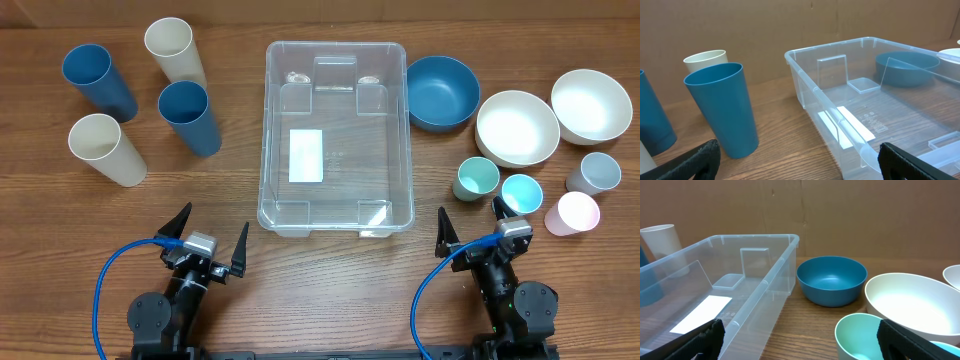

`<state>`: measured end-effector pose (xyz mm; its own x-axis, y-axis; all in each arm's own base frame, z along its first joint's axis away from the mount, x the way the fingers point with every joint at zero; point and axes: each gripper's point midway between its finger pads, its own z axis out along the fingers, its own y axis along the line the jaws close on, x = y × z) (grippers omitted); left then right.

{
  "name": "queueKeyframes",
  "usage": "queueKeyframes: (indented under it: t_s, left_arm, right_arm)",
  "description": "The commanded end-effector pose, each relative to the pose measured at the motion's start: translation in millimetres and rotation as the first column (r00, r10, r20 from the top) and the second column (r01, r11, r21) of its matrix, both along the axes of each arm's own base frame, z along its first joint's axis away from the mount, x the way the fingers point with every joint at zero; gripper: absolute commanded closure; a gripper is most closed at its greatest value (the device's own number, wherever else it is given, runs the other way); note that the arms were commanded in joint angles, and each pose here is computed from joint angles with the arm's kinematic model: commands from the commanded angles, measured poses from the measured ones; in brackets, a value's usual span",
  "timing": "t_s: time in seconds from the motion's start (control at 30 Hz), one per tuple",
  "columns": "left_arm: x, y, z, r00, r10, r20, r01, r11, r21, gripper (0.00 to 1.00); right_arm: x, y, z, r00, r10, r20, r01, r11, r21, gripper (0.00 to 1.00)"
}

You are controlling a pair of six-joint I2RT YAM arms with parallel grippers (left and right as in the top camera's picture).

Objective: Pack container

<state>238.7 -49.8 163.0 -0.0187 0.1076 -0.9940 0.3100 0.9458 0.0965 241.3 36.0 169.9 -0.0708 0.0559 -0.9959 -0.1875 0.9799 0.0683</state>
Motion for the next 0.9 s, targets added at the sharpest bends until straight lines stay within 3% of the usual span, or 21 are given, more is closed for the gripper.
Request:
queueKeyframes:
  t_s: [0.0, 0.17, 0.23, 0.67, 0.87]
  left_arm:
    - [-0.7, -0.3, 0.8, 1.0, -0.006, 0.01, 0.006, 1.0, 0.007, 0.0]
    - [-0.7, -0.3, 0.8, 1.0, -0.006, 0.01, 0.006, 1.0, 0.007, 0.0]
    - [-0.7, -0.4, 0.8, 1.0, -0.007, 0.01, 0.006, 1.0, 0.007, 0.0]
    - [-0.7, -0.4, 0.8, 1.0, -0.007, 0.01, 0.006, 1.0, 0.007, 0.0]
    - [-0.7, -0.4, 0.8, 1.0, -0.007, 0.01, 0.006, 1.0, 0.007, 0.0]
  right_arm:
    - [-0.3, 0.9, 1.3, 1.0, 0.004, 0.011, -0.004, 1.0, 0.007, 0.0]
    - [1.1, -6.0, 5.3, 0.999, -0.037, 0.026, 0.037, 0.999, 0.016, 0.0]
    - [1.1, -6.1, 7.8, 0.999, -0.042, 0.02, 0.04, 0.995, 0.091, 0.0]
    - [0.9, -6.1, 7.7, 0.999, -0.042, 0.017, 0.04, 0.995, 0.091, 0.0]
    - [-5.7, -6.4, 35.8, 0.998, -0.042, 0.04, 0.038, 0.995, 0.093, 0.0]
